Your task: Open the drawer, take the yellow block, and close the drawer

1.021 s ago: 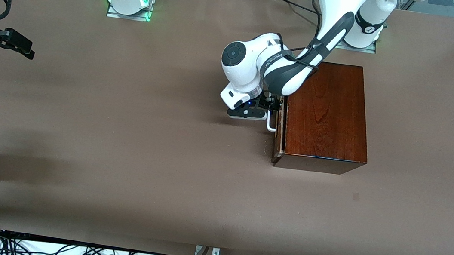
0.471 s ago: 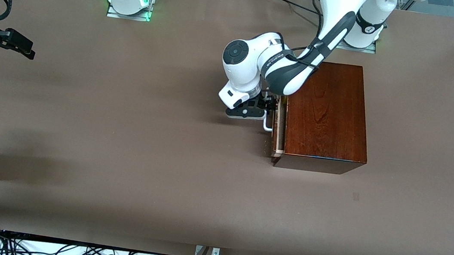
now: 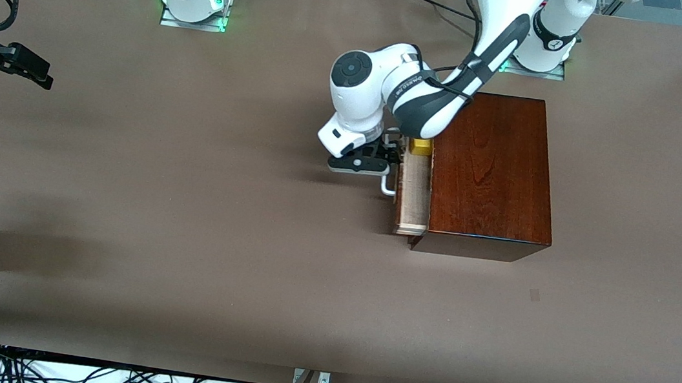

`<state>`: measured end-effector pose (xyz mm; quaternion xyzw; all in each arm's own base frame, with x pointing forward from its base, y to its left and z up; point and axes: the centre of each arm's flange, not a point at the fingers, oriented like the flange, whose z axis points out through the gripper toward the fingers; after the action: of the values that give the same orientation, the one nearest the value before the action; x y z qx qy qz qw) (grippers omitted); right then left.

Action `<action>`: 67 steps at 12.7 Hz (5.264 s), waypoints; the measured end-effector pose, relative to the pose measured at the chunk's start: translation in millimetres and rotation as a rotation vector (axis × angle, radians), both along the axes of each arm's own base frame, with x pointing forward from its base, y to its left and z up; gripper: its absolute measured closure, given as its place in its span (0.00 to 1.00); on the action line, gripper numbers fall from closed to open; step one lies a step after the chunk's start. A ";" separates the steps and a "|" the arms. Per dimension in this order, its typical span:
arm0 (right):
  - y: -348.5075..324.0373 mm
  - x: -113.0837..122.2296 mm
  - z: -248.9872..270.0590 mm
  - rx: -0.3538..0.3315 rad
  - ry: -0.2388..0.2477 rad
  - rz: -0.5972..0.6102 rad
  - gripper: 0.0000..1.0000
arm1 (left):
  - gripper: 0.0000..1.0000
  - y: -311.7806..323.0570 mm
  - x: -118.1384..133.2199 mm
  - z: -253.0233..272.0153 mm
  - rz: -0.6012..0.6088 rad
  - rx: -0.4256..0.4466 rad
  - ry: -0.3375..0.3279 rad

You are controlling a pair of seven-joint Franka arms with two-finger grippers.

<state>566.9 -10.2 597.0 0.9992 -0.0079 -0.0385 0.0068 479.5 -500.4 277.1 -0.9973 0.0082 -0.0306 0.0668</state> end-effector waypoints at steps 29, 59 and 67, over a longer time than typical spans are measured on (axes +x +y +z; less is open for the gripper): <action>0.5 0.0 0.0 0.000 0.000 0.001 0.00 | 0.00 -35.5 20.0 68.0 0.023 -0.056 0.014; 574.4 -161.4 -150.9 0.135 0.044 -1.585 0.00 | 0.00 480.7 71.1 315.3 0.003 -0.145 0.115; 593.0 -152.8 -247.6 0.104 -0.038 -1.530 0.00 | 0.00 470.1 60.1 328.4 -0.017 -0.143 0.131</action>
<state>414.0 582.9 349.4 0.7151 -0.6955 -0.0158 -0.0690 539.6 -30.3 605.5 -0.9992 0.0190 0.0335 -0.0058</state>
